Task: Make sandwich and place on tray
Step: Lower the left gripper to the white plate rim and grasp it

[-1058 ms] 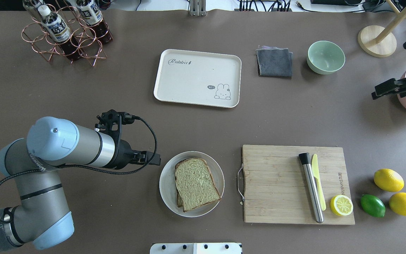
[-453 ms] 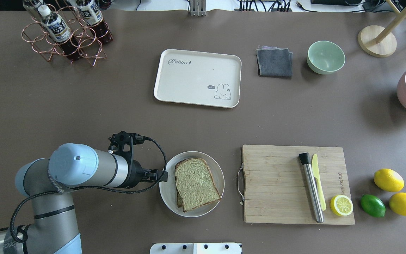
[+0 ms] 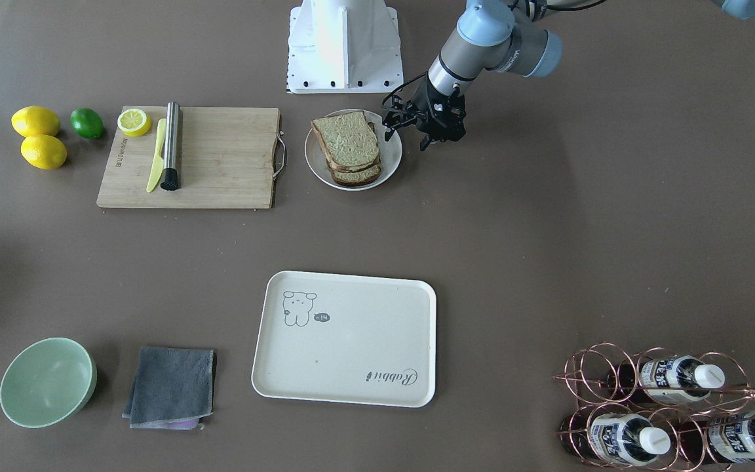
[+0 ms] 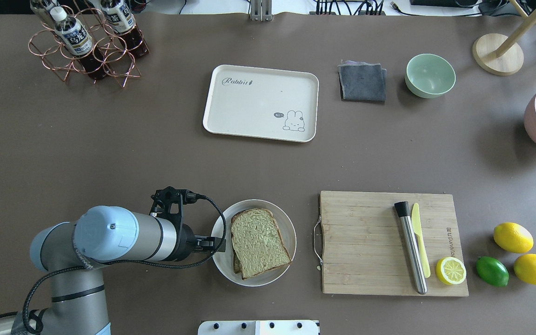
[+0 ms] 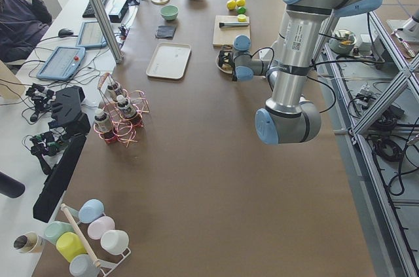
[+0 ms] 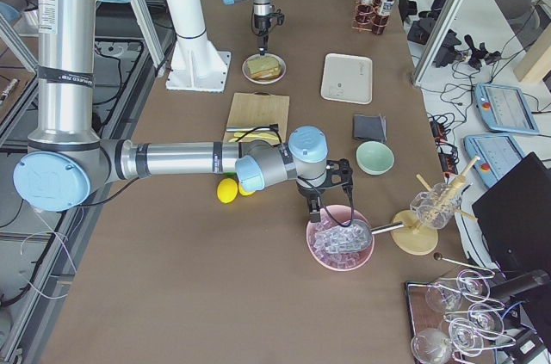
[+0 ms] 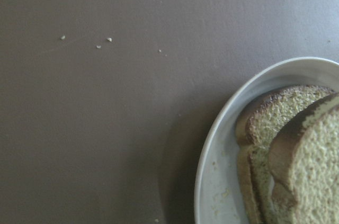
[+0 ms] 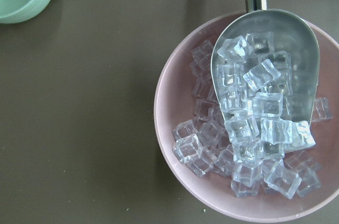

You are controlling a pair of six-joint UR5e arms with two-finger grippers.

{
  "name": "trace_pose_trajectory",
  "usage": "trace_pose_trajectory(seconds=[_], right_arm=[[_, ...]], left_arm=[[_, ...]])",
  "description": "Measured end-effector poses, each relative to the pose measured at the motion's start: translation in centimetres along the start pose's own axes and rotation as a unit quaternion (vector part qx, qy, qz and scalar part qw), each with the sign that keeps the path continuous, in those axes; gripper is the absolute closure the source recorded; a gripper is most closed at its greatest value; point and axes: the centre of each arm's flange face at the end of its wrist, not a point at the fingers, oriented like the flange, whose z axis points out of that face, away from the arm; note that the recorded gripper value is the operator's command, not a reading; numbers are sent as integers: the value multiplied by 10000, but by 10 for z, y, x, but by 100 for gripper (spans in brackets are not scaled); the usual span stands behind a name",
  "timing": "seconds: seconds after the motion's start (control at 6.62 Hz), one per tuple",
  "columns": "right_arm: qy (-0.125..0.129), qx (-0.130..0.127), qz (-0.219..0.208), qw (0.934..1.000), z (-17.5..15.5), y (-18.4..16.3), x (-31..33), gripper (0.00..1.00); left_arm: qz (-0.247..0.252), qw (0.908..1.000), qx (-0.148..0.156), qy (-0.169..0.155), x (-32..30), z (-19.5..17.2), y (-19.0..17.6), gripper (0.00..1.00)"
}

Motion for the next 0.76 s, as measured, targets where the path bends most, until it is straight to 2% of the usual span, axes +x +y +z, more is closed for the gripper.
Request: trace_pose_trajectory(seconds=[0.3,0.45,0.6,0.76], right_arm=[[2,3,1,10000,0,1,1,0],[2,4,0,10000,0,1,1,0],[3,1,3,10000,0,1,1,0],[3,0,5,10000,0,1,1,0]], left_arm=[[23,10000,5,31,3,3,3,57],[31,10000,9,57,8,5,1,59],[36,10000,12,77,15,9,-1,67],[39,10000,16,87,18,11,-2,81]])
